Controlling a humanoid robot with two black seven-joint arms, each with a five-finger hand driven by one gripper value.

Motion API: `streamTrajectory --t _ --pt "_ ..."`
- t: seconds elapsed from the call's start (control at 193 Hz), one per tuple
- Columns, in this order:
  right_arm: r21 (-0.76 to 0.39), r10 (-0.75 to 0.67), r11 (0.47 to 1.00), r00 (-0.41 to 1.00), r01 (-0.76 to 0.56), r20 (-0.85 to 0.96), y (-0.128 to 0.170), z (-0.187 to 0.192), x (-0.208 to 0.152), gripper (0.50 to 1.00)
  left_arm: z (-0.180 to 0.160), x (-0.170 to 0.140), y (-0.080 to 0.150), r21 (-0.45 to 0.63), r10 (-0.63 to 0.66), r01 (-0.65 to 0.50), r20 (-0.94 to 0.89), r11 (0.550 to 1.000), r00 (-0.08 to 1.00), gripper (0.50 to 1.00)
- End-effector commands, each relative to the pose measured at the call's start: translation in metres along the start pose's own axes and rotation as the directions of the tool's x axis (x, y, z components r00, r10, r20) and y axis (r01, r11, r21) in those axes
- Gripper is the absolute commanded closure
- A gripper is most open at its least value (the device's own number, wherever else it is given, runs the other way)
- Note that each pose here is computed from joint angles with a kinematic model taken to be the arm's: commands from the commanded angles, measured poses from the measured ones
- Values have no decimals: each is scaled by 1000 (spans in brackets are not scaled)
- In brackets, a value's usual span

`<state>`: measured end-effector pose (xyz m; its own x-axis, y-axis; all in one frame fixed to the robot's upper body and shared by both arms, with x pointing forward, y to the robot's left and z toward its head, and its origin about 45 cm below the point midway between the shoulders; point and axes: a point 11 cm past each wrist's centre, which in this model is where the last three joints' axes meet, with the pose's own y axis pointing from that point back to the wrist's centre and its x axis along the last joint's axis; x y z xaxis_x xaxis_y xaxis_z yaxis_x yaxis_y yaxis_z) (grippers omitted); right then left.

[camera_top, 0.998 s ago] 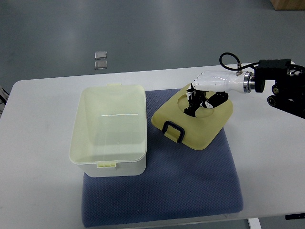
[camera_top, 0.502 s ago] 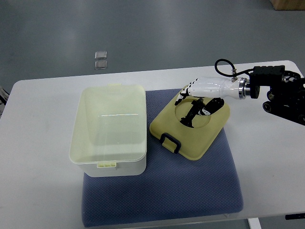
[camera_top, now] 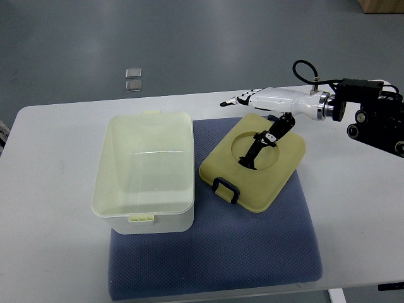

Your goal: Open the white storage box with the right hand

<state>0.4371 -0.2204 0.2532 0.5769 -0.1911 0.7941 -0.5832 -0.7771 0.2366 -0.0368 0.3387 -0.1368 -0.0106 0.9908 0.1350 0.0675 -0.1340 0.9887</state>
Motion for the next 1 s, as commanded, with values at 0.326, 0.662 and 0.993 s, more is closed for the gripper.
streamTrajectory --t 0.326,0.662,0.993 --pt "-233 486 825 434 -515 759 28 66 7 568 0 0 0 0 0 0 0 1000 1000 500" --pt "-444 558 716 59 -538 828 41 96 -9 566 0 0 0 -1 0 0 -2 1000 1000 500" --pt "-489 559 657 -65 -573 827 38 99 -20 566 0 -1 0 -1 -2 2 -3 1000 1000 500"
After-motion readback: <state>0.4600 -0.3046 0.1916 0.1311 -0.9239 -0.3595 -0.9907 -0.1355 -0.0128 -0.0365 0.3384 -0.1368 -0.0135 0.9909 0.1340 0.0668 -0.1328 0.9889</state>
